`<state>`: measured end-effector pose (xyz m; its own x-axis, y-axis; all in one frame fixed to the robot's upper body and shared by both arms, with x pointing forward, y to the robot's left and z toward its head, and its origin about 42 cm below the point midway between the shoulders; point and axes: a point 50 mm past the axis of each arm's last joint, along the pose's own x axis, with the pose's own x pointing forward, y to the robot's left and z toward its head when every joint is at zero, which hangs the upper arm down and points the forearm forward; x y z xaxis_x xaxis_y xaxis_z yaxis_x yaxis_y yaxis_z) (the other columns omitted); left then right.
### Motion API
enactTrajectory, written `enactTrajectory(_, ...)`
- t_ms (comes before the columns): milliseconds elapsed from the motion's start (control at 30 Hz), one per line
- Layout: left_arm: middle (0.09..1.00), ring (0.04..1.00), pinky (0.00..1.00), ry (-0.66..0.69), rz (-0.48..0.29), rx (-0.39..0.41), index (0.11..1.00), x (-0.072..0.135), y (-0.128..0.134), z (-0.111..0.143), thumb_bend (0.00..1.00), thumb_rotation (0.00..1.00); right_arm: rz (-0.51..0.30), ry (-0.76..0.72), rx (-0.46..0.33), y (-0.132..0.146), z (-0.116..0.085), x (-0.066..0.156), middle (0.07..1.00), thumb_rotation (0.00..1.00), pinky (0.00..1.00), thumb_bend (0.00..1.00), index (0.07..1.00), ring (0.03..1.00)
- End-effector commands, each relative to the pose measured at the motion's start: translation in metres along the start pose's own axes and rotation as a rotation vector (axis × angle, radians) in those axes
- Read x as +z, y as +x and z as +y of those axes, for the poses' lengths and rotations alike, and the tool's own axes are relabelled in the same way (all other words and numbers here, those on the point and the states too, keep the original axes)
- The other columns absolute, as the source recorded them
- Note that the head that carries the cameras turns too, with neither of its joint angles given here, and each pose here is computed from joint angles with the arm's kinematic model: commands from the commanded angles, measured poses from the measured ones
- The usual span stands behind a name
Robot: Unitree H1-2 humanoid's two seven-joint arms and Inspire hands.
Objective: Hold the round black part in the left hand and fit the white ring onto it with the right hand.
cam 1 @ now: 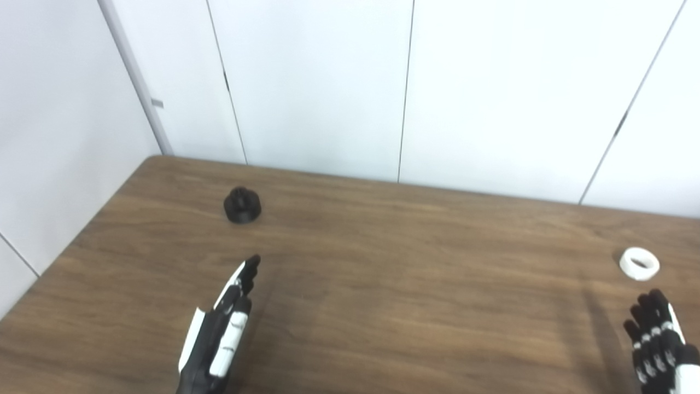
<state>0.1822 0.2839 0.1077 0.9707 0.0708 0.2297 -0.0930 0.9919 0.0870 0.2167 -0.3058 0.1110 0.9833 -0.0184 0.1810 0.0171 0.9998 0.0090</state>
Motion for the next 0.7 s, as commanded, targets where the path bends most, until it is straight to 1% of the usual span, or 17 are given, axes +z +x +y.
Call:
enactTrajectory(0, 0.976, 0.99, 1.0, -0.055, 0.088, 0.005, 0.944, -0.024, -0.01, -0.025, 0.54, 0.86, 0.112, 0.02, -0.022, -0.026, -0.005, -0.033, 1.0, 1.0, 1.0, 0.51, 1.0, 1.0)
enactTrajectory(167, 0.969, 0.985, 1.0, -0.032, 0.103, 0.023, 0.937, -0.024, -0.011, -0.027, 0.57, 0.85, 0.111, 0.016, -0.023, -0.026, -0.007, -0.035, 1.0, 1.0, 1.0, 0.53, 1.0, 1.0)
enactTrajectory(267, 0.973, 0.991, 1.0, -0.031, 0.111, 0.028, 0.938, -0.023, -0.011, -0.027, 0.53, 0.83, 0.112, 0.021, -0.022, -0.026, -0.007, -0.034, 1.0, 1.0, 1.0, 0.52, 1.0, 1.0)
enactTrajectory(333, 0.97, 0.992, 1.0, -0.028, 0.115, 0.046, 0.933, -0.021, -0.011, -0.028, 0.53, 0.72, 0.113, 0.026, -0.024, -0.026, -0.007, -0.034, 1.0, 1.0, 1.0, 0.52, 1.0, 1.0)
enactTrajectory(400, 0.965, 0.99, 1.0, -0.011, 0.122, 0.068, 0.928, -0.019, -0.01, -0.027, 0.54, 0.64, 0.114, 0.03, -0.027, -0.026, -0.007, -0.033, 1.0, 1.0, 1.0, 0.52, 1.0, 1.0)
enactTrajectory(433, 0.954, 0.979, 1.0, 0.017, 0.127, 0.087, 0.919, -0.017, -0.01, -0.026, 0.55, 0.58, 0.116, 0.03, -0.027, -0.027, -0.008, -0.033, 1.0, 1.0, 1.0, 0.52, 1.0, 1.0)
enactTrajectory(533, 0.926, 0.936, 0.94, 0.115, 0.13, 0.129, 0.91, -0.007, -0.005, -0.019, 0.59, 0.46, 0.124, 0.033, -0.031, -0.027, -0.008, -0.033, 1.0, 1.0, 1.0, 0.51, 1.0, 1.0)
enactTrajectory(567, 0.922, 0.929, 0.93, 0.142, 0.132, 0.147, 0.905, -0.003, -0.001, -0.015, 0.61, 0.4, 0.126, 0.033, -0.032, -0.028, -0.008, -0.033, 1.0, 1.0, 1.0, 0.5, 1.0, 1.0)
enactTrajectory(600, 0.915, 0.923, 0.93, 0.167, 0.13, 0.165, 0.897, 0.001, 0.004, -0.012, 0.64, 0.33, 0.128, 0.029, -0.033, -0.028, -0.008, -0.033, 1.0, 1.0, 1.0, 0.49, 1.0, 1.0)
enactTrajectory(667, 0.907, 0.91, 0.9, 0.218, 0.12, 0.192, 0.887, 0.009, 0.014, -0.004, 0.68, 0.23, 0.129, 0.029, -0.031, -0.028, -0.008, -0.033, 1.0, 1.0, 1.0, 0.49, 1.0, 1.0)
